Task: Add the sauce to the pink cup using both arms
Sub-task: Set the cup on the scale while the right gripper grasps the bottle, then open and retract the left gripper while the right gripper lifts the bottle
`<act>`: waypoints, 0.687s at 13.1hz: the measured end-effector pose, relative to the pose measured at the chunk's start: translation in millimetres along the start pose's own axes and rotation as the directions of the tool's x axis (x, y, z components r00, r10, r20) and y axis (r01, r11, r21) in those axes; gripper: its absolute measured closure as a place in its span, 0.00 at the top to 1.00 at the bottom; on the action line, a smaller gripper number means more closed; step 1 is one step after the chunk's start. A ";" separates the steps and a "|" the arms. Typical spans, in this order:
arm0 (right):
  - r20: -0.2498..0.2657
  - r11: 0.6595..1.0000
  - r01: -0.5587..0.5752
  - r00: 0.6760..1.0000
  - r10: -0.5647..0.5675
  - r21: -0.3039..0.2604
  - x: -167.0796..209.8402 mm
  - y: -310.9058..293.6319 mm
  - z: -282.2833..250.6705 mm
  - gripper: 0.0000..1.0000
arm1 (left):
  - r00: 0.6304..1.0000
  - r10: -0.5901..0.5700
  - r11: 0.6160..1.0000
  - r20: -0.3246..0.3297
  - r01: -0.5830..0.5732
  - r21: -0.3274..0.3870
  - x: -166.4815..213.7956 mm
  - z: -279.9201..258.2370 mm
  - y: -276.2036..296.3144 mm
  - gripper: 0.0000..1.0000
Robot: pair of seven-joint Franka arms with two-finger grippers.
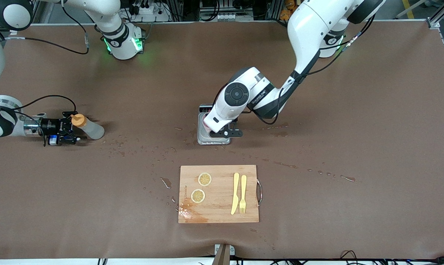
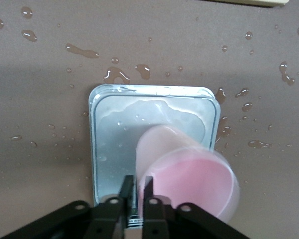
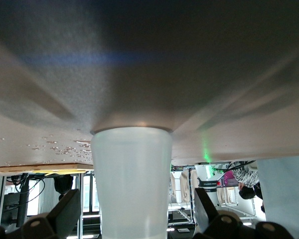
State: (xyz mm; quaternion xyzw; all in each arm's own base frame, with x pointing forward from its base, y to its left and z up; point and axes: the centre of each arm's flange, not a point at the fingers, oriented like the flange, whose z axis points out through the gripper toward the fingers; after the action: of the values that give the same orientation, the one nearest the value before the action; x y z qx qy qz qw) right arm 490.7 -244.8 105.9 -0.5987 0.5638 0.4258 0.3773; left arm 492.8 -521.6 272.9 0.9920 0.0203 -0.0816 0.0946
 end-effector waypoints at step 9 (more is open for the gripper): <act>0.022 0.999 0.022 1.000 -0.021 -0.024 -5.6 -5.6 23.7 0.67 | 0.992 -0.046 0.999 -0.117 0.048 0.009 46.2 -97.2 -38.3 1.00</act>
State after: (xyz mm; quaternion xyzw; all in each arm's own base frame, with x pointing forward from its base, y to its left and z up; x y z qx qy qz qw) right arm 494.2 -220.3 102.5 -0.6047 0.5480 0.4351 0.3805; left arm 551.6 -464.4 352.3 0.9948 0.0487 -0.0256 0.0854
